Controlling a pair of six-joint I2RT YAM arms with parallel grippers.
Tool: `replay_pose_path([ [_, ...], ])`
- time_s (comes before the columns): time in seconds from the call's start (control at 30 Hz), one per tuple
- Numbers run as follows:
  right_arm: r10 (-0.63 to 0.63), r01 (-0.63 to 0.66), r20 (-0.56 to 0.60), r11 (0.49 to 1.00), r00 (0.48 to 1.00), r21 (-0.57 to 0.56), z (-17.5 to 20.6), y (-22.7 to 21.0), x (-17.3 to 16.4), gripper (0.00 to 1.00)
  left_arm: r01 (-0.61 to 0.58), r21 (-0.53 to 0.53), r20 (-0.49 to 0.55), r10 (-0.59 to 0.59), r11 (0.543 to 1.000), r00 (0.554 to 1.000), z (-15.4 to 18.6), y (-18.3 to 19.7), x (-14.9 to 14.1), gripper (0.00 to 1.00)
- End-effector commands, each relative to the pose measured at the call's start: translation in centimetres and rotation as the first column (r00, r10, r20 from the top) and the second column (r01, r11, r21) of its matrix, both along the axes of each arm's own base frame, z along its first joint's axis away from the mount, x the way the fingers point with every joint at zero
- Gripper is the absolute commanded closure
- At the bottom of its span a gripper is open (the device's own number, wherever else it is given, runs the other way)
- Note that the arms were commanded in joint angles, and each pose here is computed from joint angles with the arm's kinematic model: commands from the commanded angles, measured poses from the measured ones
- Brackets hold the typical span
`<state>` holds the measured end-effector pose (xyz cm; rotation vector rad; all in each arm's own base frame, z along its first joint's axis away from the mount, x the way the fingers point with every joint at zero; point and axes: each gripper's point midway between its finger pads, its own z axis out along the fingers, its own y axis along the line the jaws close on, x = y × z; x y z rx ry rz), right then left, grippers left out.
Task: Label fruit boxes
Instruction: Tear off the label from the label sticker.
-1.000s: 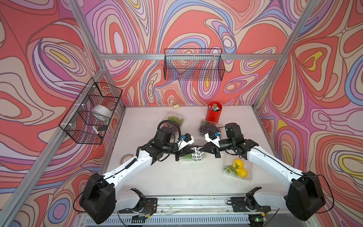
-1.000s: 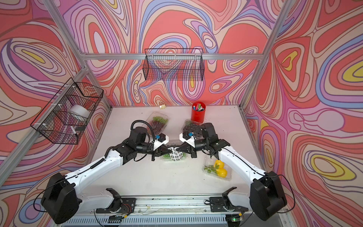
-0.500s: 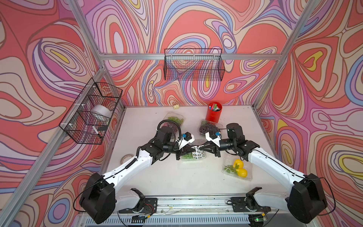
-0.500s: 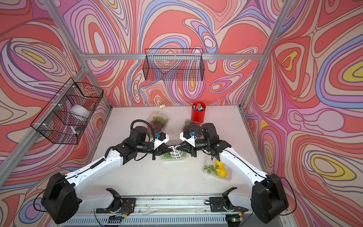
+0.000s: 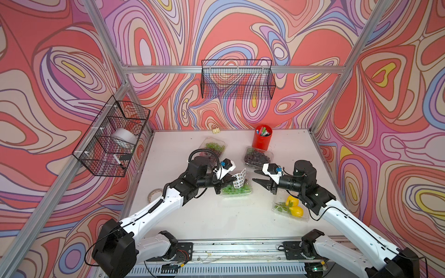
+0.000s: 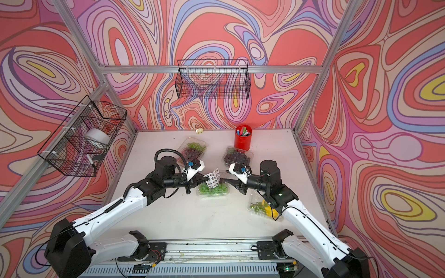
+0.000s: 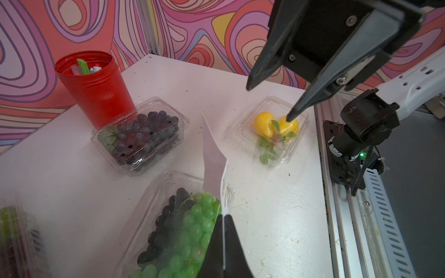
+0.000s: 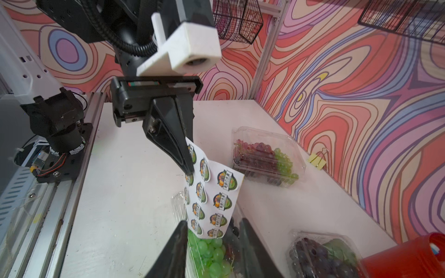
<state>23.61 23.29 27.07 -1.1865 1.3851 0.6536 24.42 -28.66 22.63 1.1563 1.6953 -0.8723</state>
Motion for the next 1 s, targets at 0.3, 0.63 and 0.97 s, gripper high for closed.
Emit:
replay_pose_path([
  [0.3, 0.142, -0.142, -0.013, 0.99, 0.99, 0.025, -0.3, 2.8, 0.7, 0.65, 0.02, -0.014, 0.021, -0.02, 1.0, 1.0, 0.1, -0.3, -0.2, 1.0],
  [0.63, 0.147, -0.146, -0.008, 0.989, 0.989, 0.031, -0.8, 4.5, 1.8, 0.64, 0.036, -0.019, 0.024, -0.035, 0.999, 0.999, 0.2, -0.5, -0.4, 1.0],
  [0.97, 0.196, -0.196, -0.012, 0.98, 0.98, 0.041, -0.8, 5.1, 1.4, 0.72, 0.032, -0.024, 0.028, -0.032, 0.999, 0.999, 0.4, -0.5, -0.3, 1.0],
])
